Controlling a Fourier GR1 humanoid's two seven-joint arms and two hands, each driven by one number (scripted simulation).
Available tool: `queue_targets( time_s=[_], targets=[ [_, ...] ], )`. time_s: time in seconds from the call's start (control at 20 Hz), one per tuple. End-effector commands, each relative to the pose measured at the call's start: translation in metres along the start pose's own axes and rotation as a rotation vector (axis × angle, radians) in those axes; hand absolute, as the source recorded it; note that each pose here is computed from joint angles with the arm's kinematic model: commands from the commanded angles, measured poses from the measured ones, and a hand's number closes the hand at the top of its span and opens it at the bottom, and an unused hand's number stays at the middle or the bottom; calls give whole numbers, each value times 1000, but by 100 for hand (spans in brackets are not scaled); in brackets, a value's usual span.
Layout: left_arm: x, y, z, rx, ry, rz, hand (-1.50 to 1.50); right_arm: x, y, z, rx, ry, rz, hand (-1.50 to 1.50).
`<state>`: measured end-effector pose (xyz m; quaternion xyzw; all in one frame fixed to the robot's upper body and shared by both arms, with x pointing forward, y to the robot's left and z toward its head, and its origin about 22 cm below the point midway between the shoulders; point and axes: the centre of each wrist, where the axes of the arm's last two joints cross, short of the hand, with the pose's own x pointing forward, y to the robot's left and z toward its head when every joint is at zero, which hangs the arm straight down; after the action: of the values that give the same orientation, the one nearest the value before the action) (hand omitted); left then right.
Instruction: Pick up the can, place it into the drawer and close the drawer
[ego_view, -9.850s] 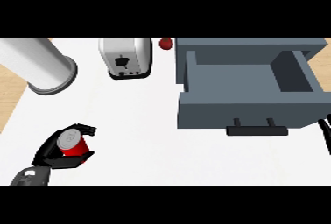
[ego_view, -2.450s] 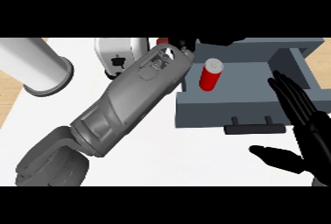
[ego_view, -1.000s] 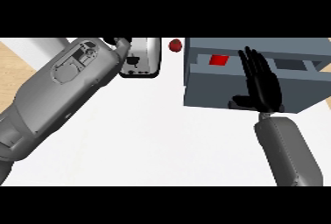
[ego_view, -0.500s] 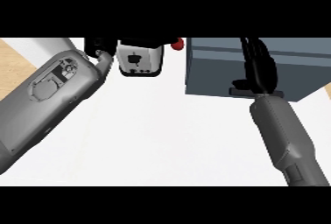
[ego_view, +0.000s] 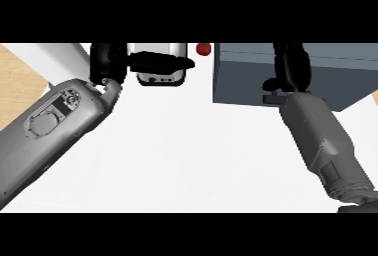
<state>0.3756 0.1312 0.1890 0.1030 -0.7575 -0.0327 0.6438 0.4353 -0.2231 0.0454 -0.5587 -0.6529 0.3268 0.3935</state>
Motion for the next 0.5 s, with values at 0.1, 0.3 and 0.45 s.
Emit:
queue_targets(
  time_s=[0.1,0.3,0.45],
  targets=[
    [-11,21,12,-23,12,-9,-150,22,-20,-37,-16,18,-23,-150],
    [-12,9,19,-15,10,2,-150,11,-28,-45,0,10,-23,-150],
    [-22,10,22,-14,-16,-1,-150,26,-24,-44,-5,5,-58,-150]
  ],
)
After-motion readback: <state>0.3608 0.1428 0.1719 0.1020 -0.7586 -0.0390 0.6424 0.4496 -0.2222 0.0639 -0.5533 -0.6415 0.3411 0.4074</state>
